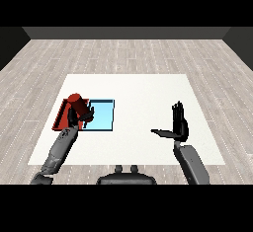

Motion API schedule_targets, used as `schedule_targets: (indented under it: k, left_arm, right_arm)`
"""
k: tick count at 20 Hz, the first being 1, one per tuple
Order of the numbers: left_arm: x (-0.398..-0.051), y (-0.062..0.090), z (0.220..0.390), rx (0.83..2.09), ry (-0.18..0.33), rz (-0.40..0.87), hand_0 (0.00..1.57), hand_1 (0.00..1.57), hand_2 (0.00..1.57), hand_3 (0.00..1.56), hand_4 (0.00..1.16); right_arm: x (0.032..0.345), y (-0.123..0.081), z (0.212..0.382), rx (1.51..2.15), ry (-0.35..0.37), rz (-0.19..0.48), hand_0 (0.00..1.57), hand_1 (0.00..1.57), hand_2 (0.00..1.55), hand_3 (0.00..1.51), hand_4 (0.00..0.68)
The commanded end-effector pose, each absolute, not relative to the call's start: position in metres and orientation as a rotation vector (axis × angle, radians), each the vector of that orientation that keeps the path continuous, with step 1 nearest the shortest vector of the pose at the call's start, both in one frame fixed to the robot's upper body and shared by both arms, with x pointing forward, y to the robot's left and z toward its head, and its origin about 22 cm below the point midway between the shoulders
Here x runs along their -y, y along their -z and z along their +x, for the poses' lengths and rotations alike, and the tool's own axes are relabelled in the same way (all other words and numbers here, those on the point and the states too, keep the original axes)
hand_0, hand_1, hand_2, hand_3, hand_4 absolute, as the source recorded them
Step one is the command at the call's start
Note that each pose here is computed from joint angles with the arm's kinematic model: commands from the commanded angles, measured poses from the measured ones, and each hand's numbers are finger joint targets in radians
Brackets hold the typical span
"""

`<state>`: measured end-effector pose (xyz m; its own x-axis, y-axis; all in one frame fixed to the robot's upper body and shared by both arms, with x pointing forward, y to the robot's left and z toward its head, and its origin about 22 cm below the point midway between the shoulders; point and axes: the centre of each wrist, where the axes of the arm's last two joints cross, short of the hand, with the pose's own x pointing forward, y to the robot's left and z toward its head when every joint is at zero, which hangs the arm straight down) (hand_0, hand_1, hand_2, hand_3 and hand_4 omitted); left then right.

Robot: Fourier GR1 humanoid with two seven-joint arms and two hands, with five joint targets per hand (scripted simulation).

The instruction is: Pick the red can and put it in the red box

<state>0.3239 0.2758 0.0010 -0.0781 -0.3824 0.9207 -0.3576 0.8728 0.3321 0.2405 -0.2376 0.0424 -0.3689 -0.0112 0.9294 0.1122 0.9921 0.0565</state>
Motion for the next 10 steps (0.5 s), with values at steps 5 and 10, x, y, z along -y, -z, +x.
schedule_targets:
  k: [5, 10]
  left_arm:
    - [-0.337, 0.009, 0.351, 1.45, 0.05, 0.749, 1.57, 1.57, 1.56, 1.47, 1.1]
    - [-0.359, 0.024, 0.359, 1.347, 0.064, 0.788, 1.57, 1.57, 1.56, 1.49, 1.06]
  right_arm:
    - [0.261, -0.028, 0.243, 1.869, 0.146, -0.189, 0.0, 0.0, 0.0, 0.0, 0.0]
    - [0.258, -0.026, 0.256, 1.846, 0.111, -0.209, 0.0, 0.0, 0.0, 0.0, 0.0]
